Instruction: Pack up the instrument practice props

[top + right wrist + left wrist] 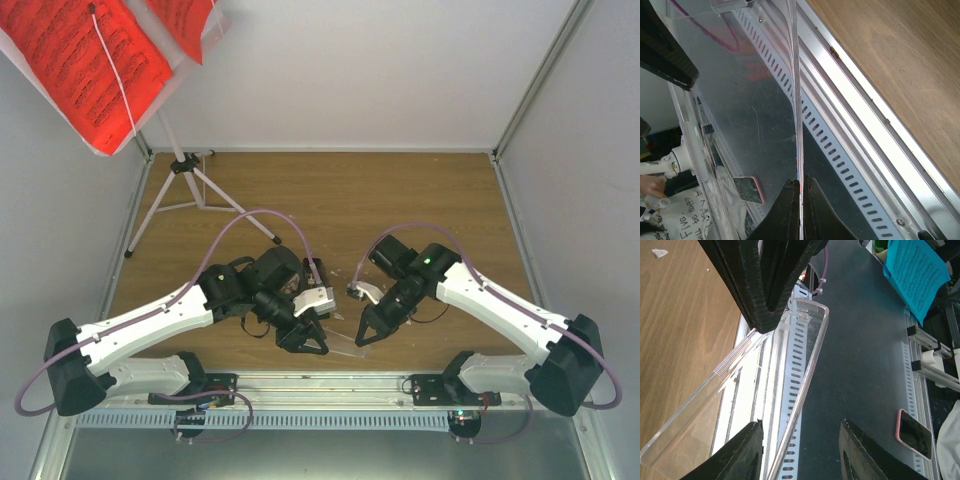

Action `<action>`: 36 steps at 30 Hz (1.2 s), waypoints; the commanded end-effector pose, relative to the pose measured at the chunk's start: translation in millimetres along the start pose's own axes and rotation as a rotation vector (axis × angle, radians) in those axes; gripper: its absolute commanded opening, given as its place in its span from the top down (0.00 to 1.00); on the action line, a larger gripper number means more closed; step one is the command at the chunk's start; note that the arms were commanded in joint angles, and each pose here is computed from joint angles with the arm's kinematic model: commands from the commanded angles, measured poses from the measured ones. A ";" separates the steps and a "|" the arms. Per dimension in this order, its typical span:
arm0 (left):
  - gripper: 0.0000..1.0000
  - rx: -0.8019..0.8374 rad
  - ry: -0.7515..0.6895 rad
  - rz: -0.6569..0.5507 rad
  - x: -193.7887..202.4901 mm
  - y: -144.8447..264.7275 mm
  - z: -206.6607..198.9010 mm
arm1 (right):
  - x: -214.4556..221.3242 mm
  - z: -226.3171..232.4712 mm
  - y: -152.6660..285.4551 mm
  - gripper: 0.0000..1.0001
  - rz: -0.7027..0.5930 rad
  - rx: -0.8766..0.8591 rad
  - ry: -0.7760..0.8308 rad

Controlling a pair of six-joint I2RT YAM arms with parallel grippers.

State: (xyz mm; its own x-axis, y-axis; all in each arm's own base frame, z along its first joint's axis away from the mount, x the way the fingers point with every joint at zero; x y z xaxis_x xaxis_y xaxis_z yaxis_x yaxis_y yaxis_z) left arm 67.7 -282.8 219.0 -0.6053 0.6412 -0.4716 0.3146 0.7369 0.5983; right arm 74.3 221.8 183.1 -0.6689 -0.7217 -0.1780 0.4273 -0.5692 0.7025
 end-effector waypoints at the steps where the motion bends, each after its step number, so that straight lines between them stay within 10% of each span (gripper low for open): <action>1: 0.60 0.032 0.000 0.014 1.8 -6.5 -3.3 | -4.4 8.6 3.6 1.00 0.000 -0.005 0.035; 15: 0.72 0.063 -0.008 0.038 6.2 -11.2 -8.9 | -3.8 6.4 3.4 1.00 0.009 0.012 0.033; 36: 0.62 0.043 -0.009 0.045 7.2 -14.3 -6.2 | -5.6 8.1 4.4 1.00 0.007 0.008 0.036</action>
State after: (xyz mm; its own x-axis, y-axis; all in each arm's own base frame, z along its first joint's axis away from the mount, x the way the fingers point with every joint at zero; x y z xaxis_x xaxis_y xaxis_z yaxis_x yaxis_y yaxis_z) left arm 57.7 -287.0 214.4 -0.5931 0.6685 -0.4486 0.3556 0.7175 0.5990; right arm 74.4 224.0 187.1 -0.6518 -0.7356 -0.1847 0.4305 -0.5594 0.7083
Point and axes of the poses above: each gripper's point midway between its finger pads, its own y axis back along the fingers, its own z axis along the line the jaws close on, x = y × z, the point moved 2 cm from there along y, back along the fingers, and after that the axes turned 10 degrees about y, right-handed, at the moved point
